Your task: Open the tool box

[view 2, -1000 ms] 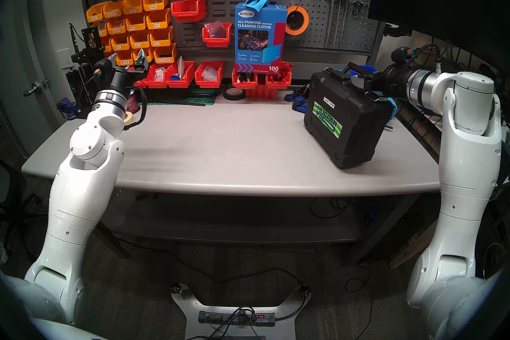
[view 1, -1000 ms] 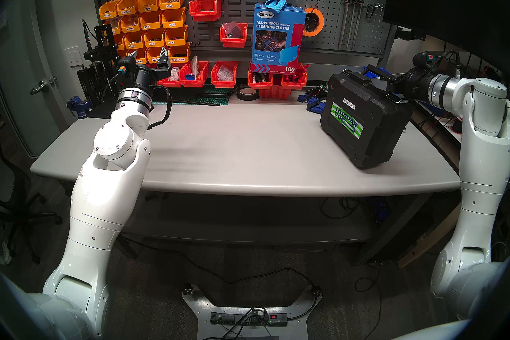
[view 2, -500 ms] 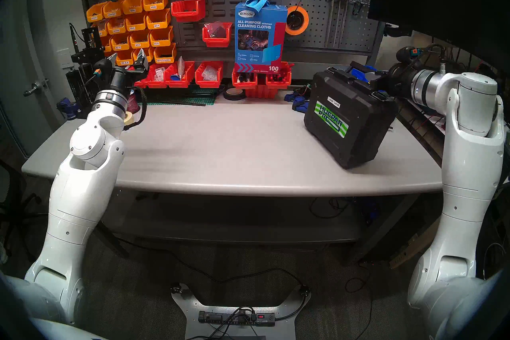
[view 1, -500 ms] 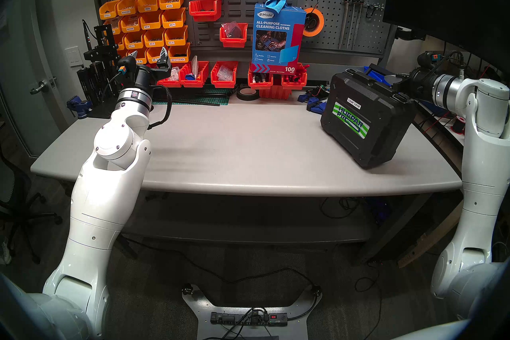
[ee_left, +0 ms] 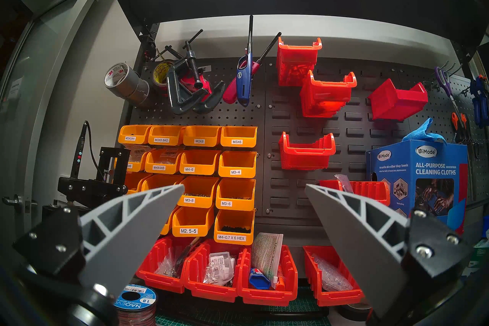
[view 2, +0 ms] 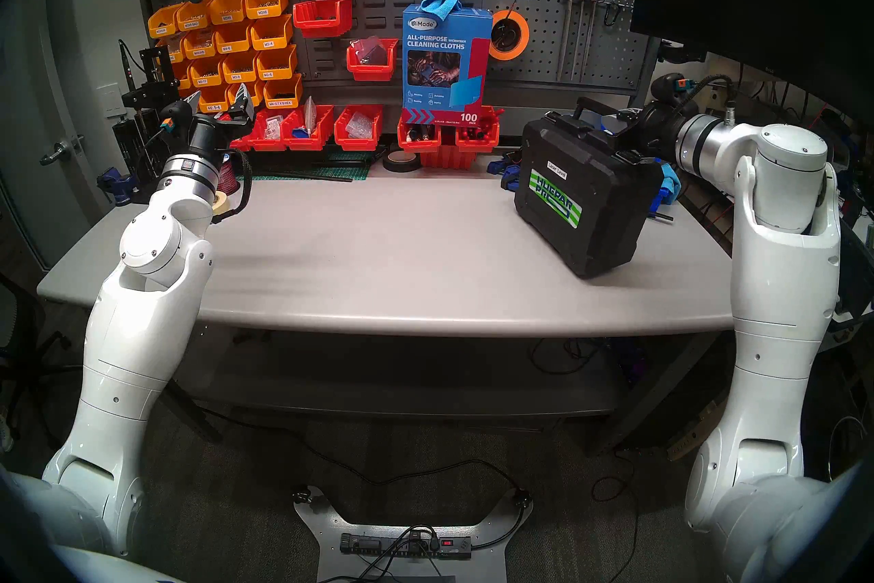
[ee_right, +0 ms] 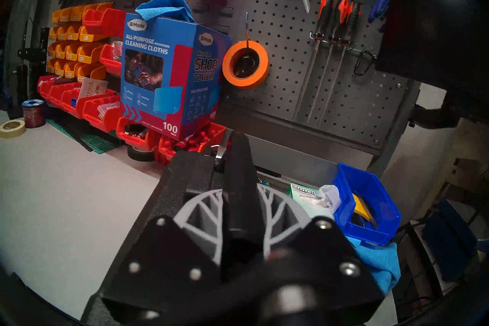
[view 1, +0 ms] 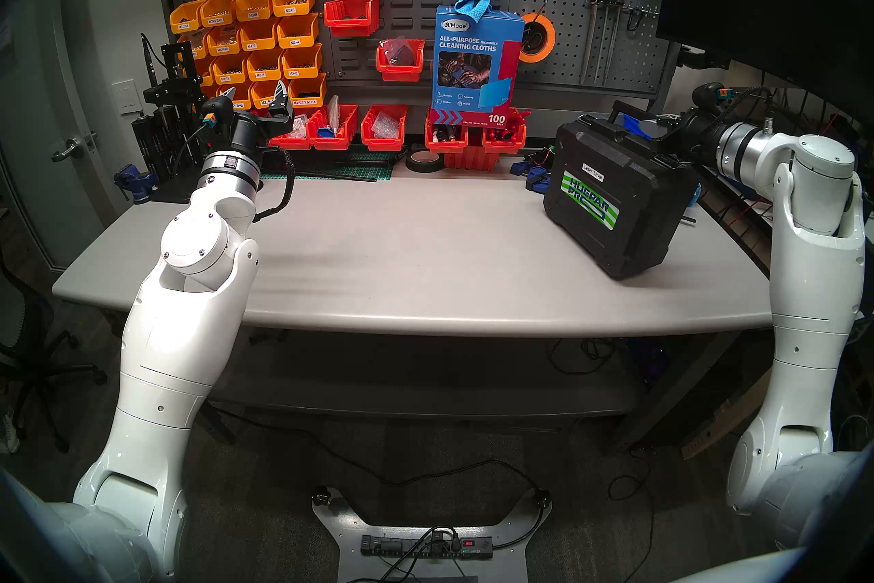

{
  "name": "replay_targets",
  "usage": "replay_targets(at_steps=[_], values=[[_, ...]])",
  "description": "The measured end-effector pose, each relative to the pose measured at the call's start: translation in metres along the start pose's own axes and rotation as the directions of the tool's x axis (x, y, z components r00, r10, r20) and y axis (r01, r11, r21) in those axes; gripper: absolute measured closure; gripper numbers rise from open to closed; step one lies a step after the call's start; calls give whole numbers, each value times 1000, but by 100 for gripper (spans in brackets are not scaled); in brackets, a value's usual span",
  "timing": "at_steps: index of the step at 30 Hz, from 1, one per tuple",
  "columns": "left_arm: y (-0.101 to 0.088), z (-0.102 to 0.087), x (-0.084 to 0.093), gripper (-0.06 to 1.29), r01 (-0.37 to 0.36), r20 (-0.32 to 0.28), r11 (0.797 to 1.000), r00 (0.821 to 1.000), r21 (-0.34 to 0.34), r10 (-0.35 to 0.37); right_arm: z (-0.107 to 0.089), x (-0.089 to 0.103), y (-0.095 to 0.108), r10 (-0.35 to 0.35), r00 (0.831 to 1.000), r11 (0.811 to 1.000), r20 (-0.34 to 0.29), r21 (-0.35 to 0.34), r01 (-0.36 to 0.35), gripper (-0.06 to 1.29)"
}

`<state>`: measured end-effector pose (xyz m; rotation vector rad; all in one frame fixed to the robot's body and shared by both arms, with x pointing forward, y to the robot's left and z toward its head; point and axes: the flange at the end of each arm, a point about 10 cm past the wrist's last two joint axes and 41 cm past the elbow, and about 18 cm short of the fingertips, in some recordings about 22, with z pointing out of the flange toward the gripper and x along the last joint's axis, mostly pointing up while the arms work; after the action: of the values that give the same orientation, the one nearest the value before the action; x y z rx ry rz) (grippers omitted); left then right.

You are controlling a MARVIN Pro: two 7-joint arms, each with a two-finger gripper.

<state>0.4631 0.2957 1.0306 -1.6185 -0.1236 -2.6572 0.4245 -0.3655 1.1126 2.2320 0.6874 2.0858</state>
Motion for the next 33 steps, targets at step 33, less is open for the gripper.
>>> replay_targets(at_steps=[33], values=[[0,0,0,-1,0,0,1000,1000,0,0,-24,-45,-103,-130,974,876,-187,438,201,115]])
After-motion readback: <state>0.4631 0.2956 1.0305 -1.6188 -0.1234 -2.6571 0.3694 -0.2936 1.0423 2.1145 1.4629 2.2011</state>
